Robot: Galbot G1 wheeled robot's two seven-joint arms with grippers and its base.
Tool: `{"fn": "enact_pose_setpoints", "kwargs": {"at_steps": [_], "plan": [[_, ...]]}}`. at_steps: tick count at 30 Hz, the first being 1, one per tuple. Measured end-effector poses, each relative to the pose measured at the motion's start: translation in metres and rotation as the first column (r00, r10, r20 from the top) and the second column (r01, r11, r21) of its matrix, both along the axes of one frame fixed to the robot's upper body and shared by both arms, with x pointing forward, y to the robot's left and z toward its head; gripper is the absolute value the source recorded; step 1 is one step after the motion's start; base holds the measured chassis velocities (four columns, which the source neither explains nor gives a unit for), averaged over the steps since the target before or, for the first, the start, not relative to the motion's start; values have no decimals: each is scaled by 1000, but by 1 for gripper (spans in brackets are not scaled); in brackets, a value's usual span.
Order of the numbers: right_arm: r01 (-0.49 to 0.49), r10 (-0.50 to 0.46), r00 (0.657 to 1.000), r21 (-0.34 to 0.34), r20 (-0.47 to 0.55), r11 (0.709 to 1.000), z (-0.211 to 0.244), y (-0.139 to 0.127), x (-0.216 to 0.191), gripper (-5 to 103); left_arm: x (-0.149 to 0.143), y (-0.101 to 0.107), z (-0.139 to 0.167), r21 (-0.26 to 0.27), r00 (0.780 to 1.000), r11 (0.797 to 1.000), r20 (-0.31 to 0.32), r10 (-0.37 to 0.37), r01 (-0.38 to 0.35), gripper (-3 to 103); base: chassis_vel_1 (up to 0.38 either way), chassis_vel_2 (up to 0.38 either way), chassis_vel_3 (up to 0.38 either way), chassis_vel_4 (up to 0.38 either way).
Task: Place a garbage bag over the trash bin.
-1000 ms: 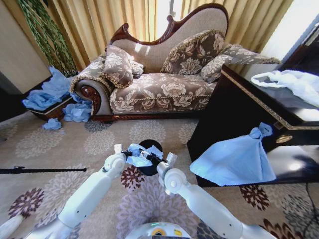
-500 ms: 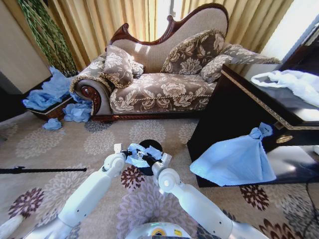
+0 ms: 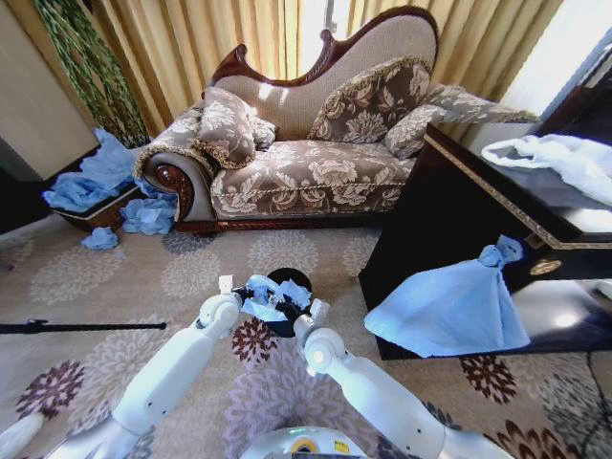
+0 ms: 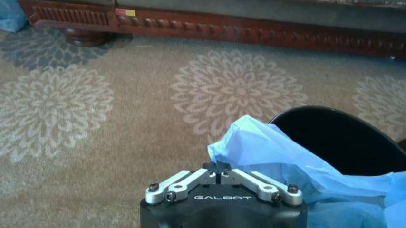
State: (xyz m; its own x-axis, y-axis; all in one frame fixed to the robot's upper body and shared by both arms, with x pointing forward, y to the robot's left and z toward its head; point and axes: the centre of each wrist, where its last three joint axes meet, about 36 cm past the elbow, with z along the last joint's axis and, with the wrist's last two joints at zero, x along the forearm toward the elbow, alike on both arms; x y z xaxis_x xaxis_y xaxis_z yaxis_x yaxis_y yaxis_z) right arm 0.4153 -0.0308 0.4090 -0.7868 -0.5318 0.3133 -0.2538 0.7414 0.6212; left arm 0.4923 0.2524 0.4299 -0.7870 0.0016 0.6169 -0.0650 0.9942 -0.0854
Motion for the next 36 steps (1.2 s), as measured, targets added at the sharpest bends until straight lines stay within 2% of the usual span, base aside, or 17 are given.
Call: {"fn": "enact_pose_setpoints", "kwargs": {"at_steps": [2, 5, 6, 8, 9, 13, 23, 30, 36], "plan": [[3, -3, 1000, -1, 3, 1000, -1, -4, 1, 37, 0, -1, -1, -4, 1000, 1000, -1, -1, 1, 0, 0, 0, 0, 0], [6, -6, 1000, 4, 5, 1000, -1, -6, 0, 31, 1, -3, -2, -8, 1000, 1000, -2, -1, 1, 0, 0, 0, 0, 0], [7, -7, 1000, 7, 7, 1000, -1, -7, 0, 20, 1, -4, -2, -9, 1000, 1000, -2, -2, 2, 0, 0, 0, 0, 0], [9, -9, 1000, 10, 10, 1000, 0, -8, -1, 20, 0, -4, -2, -9, 1000, 1000, -2, -3, 3, 0, 0, 0, 0, 0], [10, -10, 1000, 17, 14, 1000, 3, -10, -2, 10, 0, -5, -2, -11, 1000, 1000, -2, -4, 4, 0, 0, 0, 0, 0], [14, -15, 1000, 30, 22, 999, 8, -15, -3, 2, 0, -7, -3, -17, 1000, 1000, -2, -5, 5, 0, 0, 0, 0, 0], [15, -20, 996, 59, 87, 998, 27, -32, 0, 0, 2, -15, 3, -31, 1000, 999, 11, -13, 13, 0, 0, 0, 0, 0], [-7, -7, 989, 97, 147, 995, 44, -47, 2, 0, 8, -19, 23, -68, 998, 998, 62, -8, 12, 0, 0, 0, 0, 0], [-15, -3, 990, 126, 142, 992, 43, -48, -6, 0, 4, -16, 36, -73, 996, 997, 83, -13, 19, 0, 0, 0, 0, 0]]}}
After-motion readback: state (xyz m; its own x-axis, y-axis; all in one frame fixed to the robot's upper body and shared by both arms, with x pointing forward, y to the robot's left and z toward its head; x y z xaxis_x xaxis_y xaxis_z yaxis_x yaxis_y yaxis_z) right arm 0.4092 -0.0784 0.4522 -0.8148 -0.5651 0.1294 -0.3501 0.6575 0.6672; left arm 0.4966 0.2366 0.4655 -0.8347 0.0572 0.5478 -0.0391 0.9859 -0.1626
